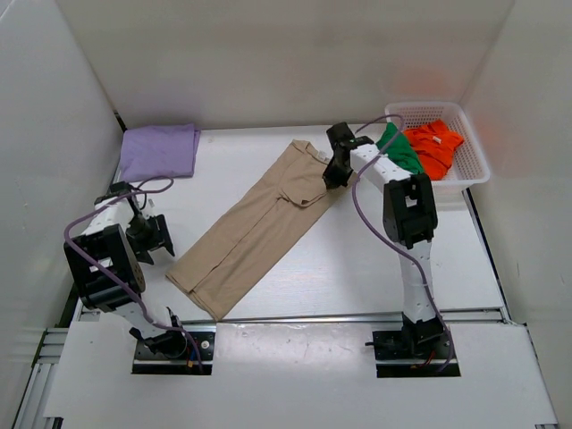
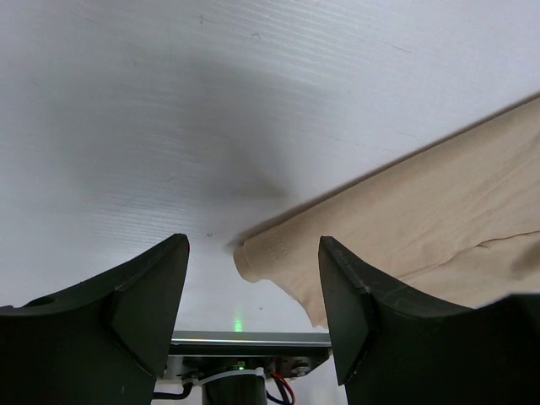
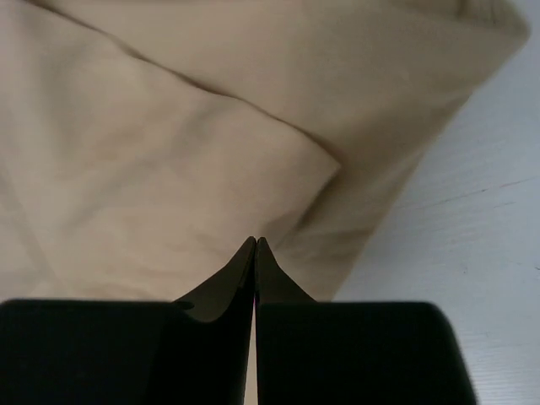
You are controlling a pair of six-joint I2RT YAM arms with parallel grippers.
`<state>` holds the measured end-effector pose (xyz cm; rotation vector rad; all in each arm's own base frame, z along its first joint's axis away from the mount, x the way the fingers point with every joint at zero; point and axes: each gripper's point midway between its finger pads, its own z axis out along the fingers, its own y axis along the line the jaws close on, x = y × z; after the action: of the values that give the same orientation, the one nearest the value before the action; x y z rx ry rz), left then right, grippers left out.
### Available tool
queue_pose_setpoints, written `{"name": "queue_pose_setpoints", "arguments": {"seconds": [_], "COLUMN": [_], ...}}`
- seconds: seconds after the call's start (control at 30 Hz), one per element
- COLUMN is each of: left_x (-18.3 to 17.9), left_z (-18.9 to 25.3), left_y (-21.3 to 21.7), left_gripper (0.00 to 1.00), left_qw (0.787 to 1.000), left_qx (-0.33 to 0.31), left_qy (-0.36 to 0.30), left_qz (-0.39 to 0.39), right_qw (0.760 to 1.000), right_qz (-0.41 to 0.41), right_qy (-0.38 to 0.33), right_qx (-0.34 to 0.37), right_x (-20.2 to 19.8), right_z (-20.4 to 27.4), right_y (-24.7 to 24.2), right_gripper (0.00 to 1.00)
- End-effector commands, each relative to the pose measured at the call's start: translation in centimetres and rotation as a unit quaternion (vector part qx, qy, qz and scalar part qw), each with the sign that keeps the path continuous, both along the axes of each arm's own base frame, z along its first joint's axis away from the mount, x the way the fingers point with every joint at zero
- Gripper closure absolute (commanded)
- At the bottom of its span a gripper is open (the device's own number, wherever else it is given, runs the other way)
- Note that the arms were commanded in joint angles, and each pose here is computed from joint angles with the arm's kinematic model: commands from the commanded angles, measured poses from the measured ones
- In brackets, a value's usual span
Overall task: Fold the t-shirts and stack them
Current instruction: Rotate the tshirt 90 degrees
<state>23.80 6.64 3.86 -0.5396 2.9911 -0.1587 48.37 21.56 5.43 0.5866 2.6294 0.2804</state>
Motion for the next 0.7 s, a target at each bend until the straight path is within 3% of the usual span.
{"name": "queue_pose_setpoints", "arguments": {"seconds": [0.0,0.1,0.23,0.37,0.4,0.47,0.5,0.57,0.67], "left_x": [1.4,1.4,3.0,4.4,4.6,4.9,5.1,5.6,6.3], "left_z": [2.6,3.2,5.1,7.4,7.7,8.0,8.1,8.4,9.5], "left_y": [0.6,0.8,1.4,1.9,2.0,1.5,1.6,0.7,-0.1], "left_gripper": [0.26,0.26,0.26,0.25,0.25,0.25,0.25,0.25,0.24], "left_qw": [0.998,0.998,0.994,0.989,0.989,0.989,0.988,0.988,0.984], "left_qx": [0.019,0.028,0.042,0.055,0.057,0.056,0.056,0.051,0.055], "left_qy": [-0.052,-0.062,-0.1,-0.134,-0.138,-0.14,-0.14,-0.147,-0.165], "left_qz": [0.0,0.001,0.001,0.001,0.001,-0.008,-0.008,-0.023,-0.039], "right_qw": [0.997,0.994,0.989,0.975,0.952,0.93,0.911,0.899,0.919], "right_qz": [-0.022,-0.039,-0.072,-0.109,-0.124,-0.142,-0.122,-0.062,0.021], "right_qy": [0.074,0.101,0.114,0.002,-0.081,-0.137,-0.202,-0.267,-0.282], "right_qx": [0.008,0.019,0.063,0.195,0.269,0.31,0.34,0.341,0.275], "right_x": [-2.9,-3.1,-0.4,10.5,14.8,17.7,19.6,20.0,15.7], "right_z": [-3.0,-5.2,-7.1,-5.0,-1.4,0.5,4.1,9.4,13.2], "right_y": [0.2,0.8,1.9,3.8,4.9,4.9,5.5,6.0,6.1], "right_gripper": [0.98,1.0,1.0,1.0,1.0,1.0,1.0,0.98,0.89]}}
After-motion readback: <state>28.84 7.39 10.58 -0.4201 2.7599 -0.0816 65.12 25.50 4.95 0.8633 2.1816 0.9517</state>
